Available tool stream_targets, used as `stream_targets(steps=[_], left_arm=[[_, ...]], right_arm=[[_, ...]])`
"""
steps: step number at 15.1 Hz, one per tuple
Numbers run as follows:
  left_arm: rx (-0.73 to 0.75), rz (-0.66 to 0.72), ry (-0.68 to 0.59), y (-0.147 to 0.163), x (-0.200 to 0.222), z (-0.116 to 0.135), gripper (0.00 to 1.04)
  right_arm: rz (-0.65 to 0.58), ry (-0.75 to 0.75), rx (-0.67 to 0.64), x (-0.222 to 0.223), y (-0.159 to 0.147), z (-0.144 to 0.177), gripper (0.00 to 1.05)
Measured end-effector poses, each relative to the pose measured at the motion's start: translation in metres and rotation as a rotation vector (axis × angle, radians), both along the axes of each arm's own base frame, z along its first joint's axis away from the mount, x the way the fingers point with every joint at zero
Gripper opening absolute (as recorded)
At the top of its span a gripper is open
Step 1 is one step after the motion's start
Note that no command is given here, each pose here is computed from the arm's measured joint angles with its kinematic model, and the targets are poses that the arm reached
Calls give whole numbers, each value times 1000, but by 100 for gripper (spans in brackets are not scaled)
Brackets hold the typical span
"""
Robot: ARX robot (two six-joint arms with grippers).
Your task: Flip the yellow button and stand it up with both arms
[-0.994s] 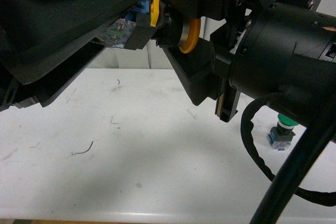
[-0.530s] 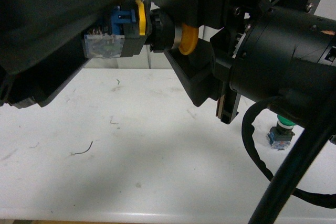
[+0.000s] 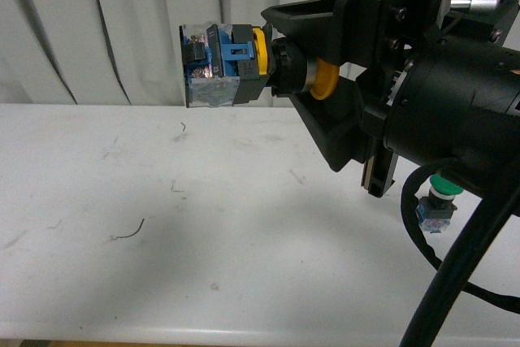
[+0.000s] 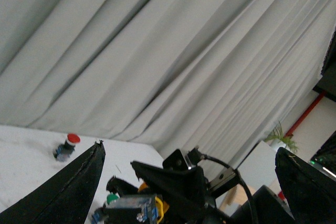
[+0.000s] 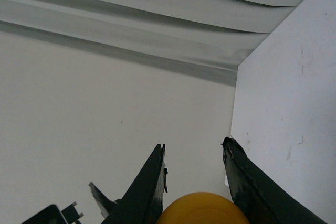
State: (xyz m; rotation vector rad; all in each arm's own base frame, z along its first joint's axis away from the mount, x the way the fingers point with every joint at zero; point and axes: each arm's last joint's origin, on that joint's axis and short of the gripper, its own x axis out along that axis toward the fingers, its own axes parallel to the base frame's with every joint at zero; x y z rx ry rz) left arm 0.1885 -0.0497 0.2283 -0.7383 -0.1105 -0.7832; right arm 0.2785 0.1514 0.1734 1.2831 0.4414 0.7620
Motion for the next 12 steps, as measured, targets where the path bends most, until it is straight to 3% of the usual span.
stream_targets(steps=[3, 8, 9, 10, 11, 12], left_arm=[[16, 143, -3, 19, -17, 9, 98], [285, 383, -65, 39, -82, 28, 96], [409, 614, 4, 45, -93, 37, 82], [544, 745, 79, 48, -96, 26, 69], [660, 768, 159, 50, -90, -2, 55], [700, 763, 173, 50, -88, -14, 44]], right_arm=[[-20, 0, 0, 3, -7, 0, 32], [-46, -1, 0, 7, -14, 0, 32], [-46, -1, 0, 7, -14, 0, 32], [-53, -5, 2, 8, -16, 1, 32], [-53, -7, 3, 8, -16, 2, 32], [-53, -9, 4, 8, -16, 3, 32]])
